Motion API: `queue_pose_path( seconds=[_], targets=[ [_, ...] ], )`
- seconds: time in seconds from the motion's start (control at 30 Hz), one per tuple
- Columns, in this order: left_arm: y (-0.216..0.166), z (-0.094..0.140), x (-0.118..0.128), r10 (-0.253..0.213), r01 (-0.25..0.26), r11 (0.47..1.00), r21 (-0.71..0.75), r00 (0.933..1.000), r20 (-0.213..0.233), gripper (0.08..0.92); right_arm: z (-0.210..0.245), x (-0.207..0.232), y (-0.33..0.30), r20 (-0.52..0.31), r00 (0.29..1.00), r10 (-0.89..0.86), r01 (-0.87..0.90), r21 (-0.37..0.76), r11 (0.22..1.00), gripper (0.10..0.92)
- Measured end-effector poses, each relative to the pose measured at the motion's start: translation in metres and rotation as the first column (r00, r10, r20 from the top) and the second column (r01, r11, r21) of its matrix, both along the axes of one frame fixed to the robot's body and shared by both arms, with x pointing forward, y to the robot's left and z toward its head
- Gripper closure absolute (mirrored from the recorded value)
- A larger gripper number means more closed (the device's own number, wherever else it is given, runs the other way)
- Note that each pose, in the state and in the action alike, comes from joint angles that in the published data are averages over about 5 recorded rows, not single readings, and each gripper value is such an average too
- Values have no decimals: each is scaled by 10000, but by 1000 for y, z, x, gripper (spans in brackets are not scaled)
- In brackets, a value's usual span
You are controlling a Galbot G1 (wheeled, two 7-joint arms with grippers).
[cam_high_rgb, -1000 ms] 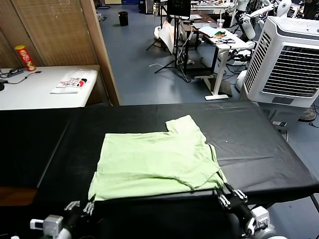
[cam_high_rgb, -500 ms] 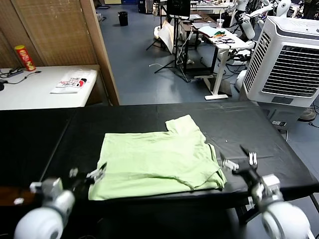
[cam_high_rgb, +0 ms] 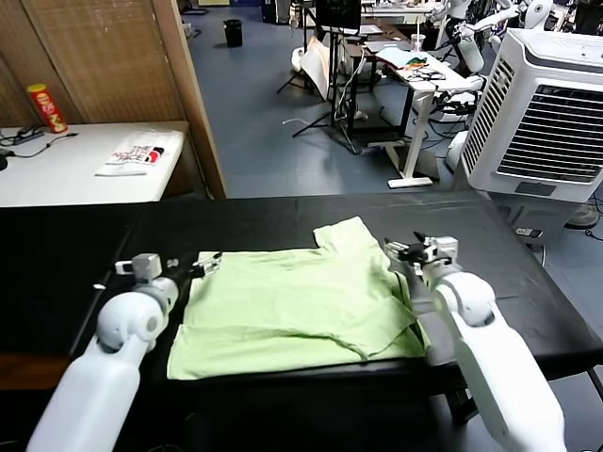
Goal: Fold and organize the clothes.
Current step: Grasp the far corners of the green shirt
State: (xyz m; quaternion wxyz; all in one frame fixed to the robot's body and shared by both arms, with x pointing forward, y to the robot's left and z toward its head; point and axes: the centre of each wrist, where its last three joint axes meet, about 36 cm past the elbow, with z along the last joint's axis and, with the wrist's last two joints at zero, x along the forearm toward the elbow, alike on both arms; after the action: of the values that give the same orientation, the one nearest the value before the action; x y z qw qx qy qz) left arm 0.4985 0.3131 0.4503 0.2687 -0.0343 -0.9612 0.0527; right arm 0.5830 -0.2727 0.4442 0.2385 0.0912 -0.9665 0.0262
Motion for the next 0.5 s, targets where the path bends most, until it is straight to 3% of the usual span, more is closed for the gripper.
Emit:
queue_pose_path(
  seconds=[0.17, 0.5],
  targets=[
    [5, -16, 11, 139, -142, 9999, -84, 9993, -361, 201, -8, 23, 5, -373, 9993, -16, 13, -80, 10000, 224],
    [12, -27, 30, 449, -455, 9987, -221, 9986, -286, 201, -20, 39, 20, -739, 9972, 80, -81, -11, 10000, 224]
  ],
)
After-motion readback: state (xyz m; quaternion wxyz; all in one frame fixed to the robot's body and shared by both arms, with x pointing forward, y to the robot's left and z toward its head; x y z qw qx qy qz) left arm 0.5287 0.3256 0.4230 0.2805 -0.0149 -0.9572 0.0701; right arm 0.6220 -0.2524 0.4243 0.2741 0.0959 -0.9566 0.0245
